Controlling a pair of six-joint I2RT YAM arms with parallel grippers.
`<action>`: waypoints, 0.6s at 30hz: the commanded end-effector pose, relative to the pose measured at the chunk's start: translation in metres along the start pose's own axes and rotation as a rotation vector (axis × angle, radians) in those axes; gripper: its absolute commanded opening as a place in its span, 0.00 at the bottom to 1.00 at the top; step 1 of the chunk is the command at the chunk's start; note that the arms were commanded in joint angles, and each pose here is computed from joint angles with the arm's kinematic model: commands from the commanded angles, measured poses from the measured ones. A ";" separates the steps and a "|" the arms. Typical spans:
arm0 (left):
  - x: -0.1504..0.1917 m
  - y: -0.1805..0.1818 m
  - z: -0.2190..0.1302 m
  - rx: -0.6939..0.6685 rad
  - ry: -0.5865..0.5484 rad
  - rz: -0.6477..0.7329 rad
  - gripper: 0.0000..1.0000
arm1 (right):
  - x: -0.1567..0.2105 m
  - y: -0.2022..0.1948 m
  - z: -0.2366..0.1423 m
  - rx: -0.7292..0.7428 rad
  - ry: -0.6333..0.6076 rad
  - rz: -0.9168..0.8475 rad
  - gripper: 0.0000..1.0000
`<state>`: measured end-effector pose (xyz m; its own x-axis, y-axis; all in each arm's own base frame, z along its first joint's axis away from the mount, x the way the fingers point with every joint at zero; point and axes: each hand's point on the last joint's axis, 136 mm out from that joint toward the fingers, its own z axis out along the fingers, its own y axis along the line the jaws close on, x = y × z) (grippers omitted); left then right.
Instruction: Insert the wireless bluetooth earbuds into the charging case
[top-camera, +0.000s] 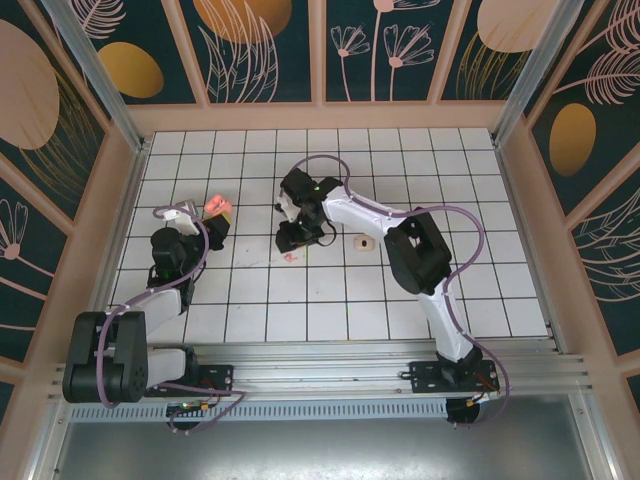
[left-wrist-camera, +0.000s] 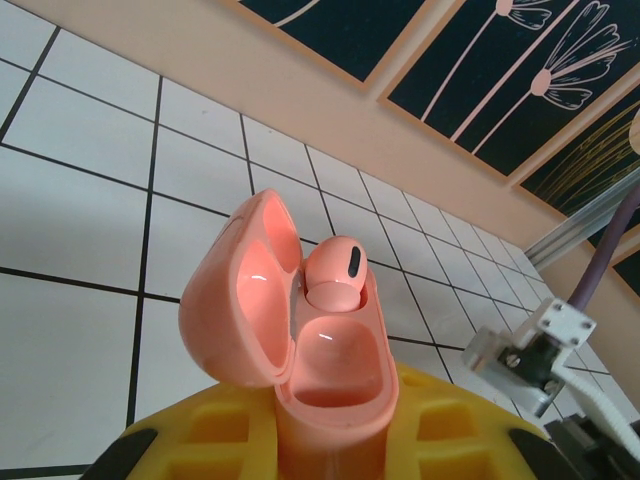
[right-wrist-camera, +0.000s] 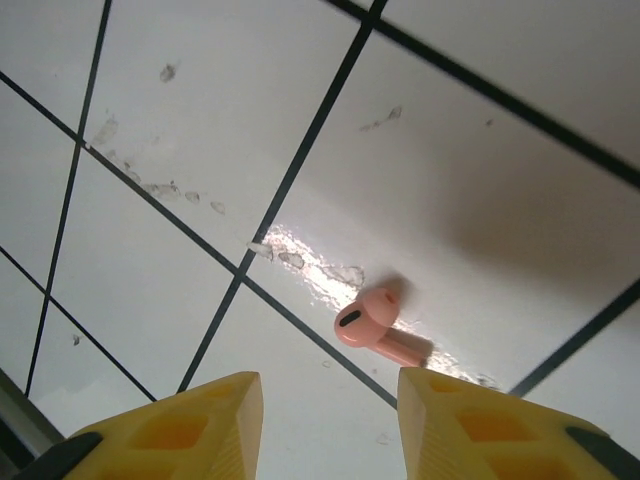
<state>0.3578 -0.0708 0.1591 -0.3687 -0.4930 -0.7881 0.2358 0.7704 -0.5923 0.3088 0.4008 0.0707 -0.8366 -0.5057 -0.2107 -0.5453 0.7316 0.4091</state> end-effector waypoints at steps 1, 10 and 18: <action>-0.008 -0.004 -0.002 0.011 -0.019 0.004 0.13 | 0.000 -0.005 -0.016 0.078 0.015 -0.042 0.41; -0.009 -0.005 -0.004 0.007 -0.021 0.010 0.13 | -0.001 -0.002 0.004 0.028 0.035 -0.039 0.42; -0.010 -0.006 -0.003 0.008 -0.019 0.014 0.13 | 0.009 -0.007 0.022 0.008 0.064 -0.019 0.44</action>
<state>0.3550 -0.0707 0.1593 -0.3774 -0.4927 -0.7841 0.2289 0.7708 -0.5945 0.3109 0.3983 0.0585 -0.8263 -0.5319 -0.1852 -0.5594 0.7368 0.3796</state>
